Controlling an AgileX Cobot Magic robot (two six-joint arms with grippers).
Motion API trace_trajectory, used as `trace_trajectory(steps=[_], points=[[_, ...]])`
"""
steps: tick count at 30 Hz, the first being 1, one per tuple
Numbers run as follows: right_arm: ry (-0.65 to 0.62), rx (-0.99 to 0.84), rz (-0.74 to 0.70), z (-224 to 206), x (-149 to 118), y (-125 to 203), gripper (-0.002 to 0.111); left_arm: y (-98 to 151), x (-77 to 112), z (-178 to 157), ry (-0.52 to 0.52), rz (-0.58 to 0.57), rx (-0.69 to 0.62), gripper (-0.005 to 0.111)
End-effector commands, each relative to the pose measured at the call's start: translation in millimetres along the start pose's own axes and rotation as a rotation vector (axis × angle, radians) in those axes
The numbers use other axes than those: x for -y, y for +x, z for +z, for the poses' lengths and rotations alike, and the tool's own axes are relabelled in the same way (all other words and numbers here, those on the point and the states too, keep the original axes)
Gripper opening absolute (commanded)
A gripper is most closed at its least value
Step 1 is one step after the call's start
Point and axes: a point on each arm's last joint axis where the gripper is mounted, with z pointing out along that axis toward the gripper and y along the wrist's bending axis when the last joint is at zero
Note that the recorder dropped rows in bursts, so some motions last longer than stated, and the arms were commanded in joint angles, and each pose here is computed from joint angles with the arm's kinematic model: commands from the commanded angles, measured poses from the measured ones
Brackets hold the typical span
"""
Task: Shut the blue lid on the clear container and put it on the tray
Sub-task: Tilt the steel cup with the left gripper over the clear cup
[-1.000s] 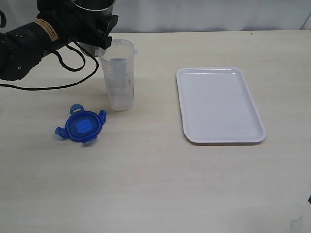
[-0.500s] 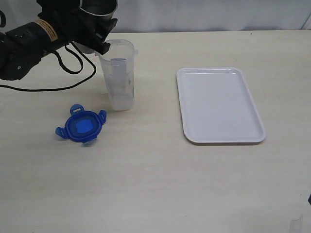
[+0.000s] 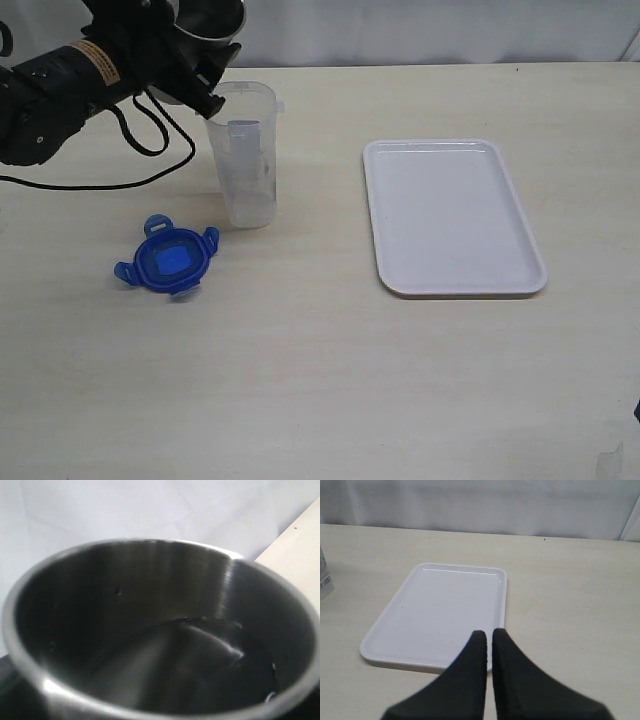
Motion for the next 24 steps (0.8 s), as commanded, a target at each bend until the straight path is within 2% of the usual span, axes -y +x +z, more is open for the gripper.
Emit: trace_trajectory(steps=[1, 24], points=[[0.007, 0.003, -0.003, -0.1, 0.5, 0.3, 0.004, -19.6, -8.7, -1.0, -0.045, 0.066, 0.114, 0.000], [0.007, 0.003, -0.003, -0.1, 0.5, 0.3, 0.004, -19.3, -10.1, -1.2, -0.062, 0.214, 0.109, 0.000]])
